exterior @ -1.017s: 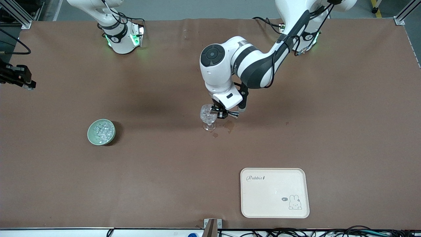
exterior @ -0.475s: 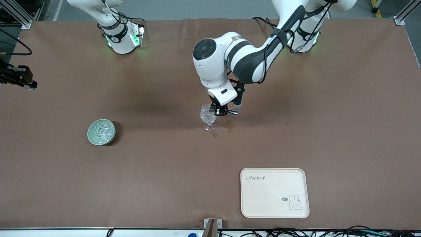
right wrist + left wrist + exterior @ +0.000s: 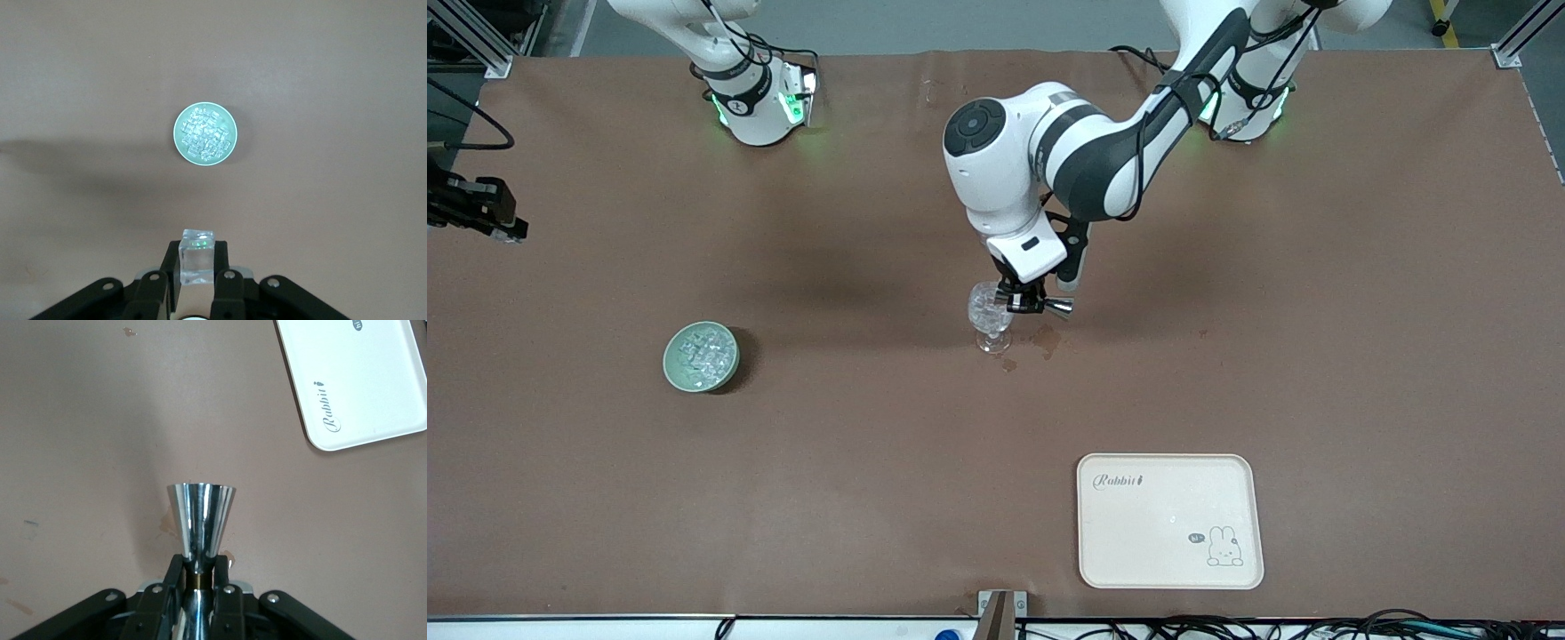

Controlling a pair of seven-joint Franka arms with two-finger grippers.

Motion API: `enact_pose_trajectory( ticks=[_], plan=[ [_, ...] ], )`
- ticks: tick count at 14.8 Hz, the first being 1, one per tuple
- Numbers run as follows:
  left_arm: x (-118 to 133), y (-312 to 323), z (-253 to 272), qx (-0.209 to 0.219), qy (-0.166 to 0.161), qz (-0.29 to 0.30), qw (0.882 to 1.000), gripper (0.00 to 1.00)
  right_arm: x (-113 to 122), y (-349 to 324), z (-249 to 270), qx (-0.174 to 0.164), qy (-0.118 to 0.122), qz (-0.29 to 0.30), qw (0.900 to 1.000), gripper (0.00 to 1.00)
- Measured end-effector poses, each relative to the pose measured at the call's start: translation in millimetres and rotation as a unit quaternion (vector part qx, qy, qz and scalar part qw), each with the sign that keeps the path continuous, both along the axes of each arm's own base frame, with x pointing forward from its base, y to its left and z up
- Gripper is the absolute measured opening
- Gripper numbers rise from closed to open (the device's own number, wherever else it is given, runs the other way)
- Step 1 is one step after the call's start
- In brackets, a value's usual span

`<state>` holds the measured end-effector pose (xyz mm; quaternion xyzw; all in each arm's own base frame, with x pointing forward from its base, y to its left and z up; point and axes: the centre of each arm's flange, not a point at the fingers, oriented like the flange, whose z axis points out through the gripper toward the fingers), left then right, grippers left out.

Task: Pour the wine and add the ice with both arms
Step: 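Carry the jigger to the white tray with the left gripper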

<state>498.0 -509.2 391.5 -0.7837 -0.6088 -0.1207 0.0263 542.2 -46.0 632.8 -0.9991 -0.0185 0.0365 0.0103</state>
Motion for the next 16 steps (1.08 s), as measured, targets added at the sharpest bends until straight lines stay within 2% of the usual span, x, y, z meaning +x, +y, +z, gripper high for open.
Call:
enact_pose_trajectory(
  ticks=[2,4,6,8,12,16],
  plan=[
    [19,13,14,-0.033,0.017,0.016,0.999,0.21,0,0,0,0.000,0.000,0.000,1.000,0.23],
    [51,36,36,-0.089,0.027,0.034,0.995,0.21,0,1,0,0.000,0.000,0.001,1.000,0.23],
    [87,66,55,-0.157,0.020,0.054,0.986,0.21,1,6,0,0.001,-0.003,0.005,1.000,0.23],
    [125,104,66,-0.228,0.007,0.079,0.971,0.21,6,22,-2,0.000,-0.012,0.014,1.000,0.23],
    [197,200,55,-0.383,0.007,0.149,0.912,0.21,23,72,-25,0.001,-0.015,0.021,1.000,0.23],
    [244,291,-23,-0.482,0.013,0.180,0.857,0.21,43,141,-60,0.004,-0.019,-0.009,1.000,0.23]
  ],
)
